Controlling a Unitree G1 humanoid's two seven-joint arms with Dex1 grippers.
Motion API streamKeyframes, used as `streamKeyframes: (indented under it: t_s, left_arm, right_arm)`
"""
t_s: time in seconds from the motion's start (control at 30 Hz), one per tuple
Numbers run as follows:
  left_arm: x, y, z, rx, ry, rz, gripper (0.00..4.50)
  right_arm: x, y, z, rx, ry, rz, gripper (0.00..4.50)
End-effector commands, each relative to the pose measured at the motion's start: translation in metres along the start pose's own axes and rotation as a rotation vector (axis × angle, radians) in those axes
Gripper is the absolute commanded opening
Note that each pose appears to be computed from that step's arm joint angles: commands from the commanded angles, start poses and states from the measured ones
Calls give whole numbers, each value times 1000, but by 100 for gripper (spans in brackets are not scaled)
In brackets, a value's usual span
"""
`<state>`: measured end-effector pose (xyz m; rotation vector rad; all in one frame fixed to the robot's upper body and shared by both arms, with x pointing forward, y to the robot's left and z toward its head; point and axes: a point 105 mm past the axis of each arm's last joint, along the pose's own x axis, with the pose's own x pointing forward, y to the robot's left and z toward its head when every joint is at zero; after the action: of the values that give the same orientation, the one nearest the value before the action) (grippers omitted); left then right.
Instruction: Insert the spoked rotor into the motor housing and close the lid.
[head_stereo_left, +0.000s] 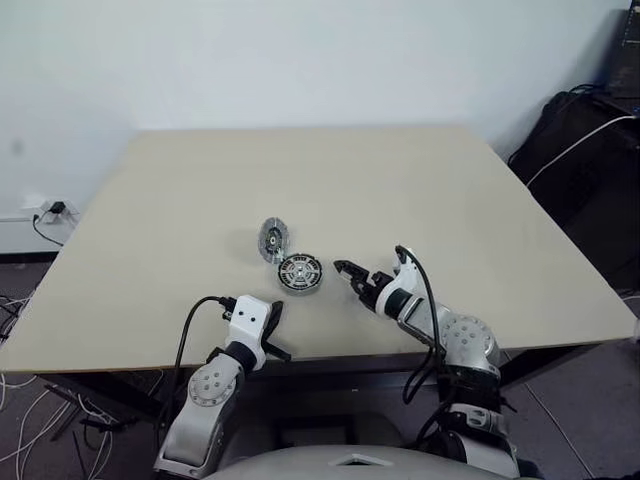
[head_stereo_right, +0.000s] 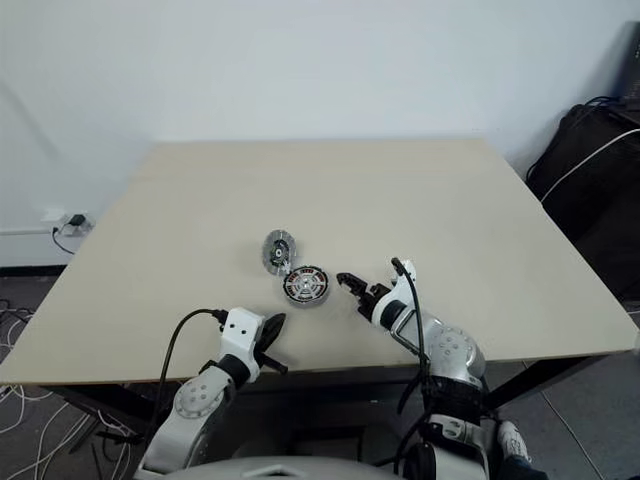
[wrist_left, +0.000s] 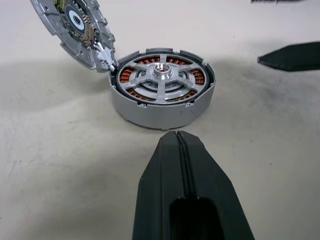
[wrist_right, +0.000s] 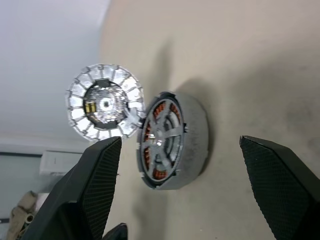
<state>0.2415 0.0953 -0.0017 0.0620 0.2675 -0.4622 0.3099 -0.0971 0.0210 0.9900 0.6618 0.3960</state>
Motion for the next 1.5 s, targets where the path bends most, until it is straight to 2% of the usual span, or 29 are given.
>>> streamKeyframes:
  t_s: [0.03,0.1,0.23,0.43,0.67,0.8,1.27,1.5]
  left_arm:
    - [3,-3,13,6,-52,-15,0]
    - [3,-3,13,7,-53,-16,0]
    - [4,-2,13,10,-52,-13,0]
    - [3,-1,12,11,-50,-6,0]
    - [3,0,12,7,-51,2,0]
    - [3,0,12,6,-52,7,0]
    - [1,0,11,-1,-51,23,0]
    - [-1,0,11,-6,-53,32,0]
  right_arm:
    - [0,20,5,-91,-10,49,387]
    - [3,22,2,-189,2,20,340]
    - [12,32,-1,-439,-11,-16,212]
    - [26,53,4,-846,-99,-34,7]
    - [50,69,-10,-1247,-75,-36,2]
    - [60,71,-15,-1355,-49,-36,2]
    - [86,73,-28,-1345,20,-7,2]
    - [89,31,-46,-1311,172,-82,2]
